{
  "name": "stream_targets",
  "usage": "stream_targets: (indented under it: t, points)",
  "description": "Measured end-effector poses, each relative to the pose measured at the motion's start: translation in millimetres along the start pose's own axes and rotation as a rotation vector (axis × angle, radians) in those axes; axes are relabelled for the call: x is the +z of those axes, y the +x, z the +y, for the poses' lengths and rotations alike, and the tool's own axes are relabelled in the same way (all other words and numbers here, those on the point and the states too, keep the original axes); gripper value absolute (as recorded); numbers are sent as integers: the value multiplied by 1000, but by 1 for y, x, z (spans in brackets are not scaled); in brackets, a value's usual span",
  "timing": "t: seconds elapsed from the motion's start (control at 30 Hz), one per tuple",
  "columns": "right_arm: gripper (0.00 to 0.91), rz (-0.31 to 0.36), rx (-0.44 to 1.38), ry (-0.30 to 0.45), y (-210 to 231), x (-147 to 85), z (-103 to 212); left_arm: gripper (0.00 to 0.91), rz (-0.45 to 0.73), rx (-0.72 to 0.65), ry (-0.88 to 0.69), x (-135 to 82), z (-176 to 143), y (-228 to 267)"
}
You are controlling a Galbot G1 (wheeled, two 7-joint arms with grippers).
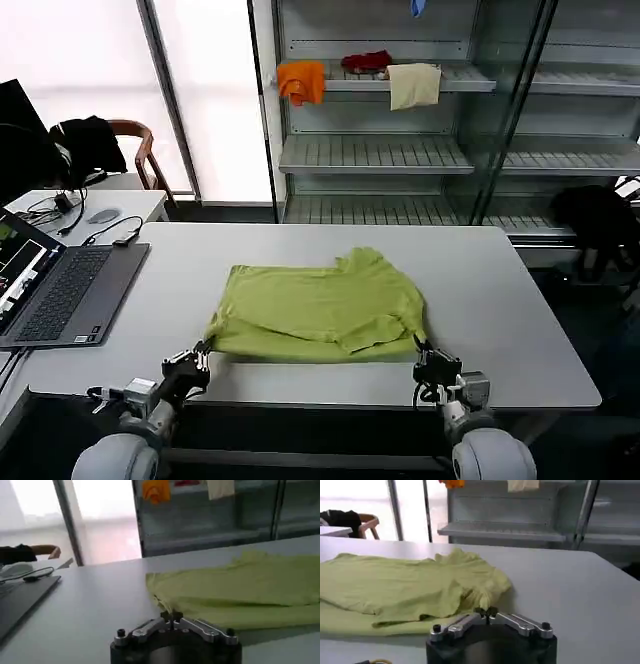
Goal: Fold and organize the clothes.
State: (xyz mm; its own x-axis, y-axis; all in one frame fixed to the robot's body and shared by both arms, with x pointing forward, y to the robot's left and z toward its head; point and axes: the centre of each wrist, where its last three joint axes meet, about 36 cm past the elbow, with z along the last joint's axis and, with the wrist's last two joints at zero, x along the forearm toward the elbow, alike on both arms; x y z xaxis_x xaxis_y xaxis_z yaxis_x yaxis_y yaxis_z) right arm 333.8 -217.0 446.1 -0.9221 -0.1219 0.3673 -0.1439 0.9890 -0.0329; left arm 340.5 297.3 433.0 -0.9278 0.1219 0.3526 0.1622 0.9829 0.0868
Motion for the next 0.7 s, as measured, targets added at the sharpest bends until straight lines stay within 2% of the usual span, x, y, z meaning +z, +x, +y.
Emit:
stream_targets:
  t: [0.43,0.47,0.5,0.7]
  points:
    - [0,66,-42,24,18,18,20,20,57,-38,28,4,9,33]
    - [181,69,-46,24,19,19,21,20,63,-37,33,6,8,34]
    - [887,71,-49,26,20,20,22,907,69,-38,35,7,8,35]
    - [907,67,-41,18,22,18,24,907,80,-48,44,10,3,41]
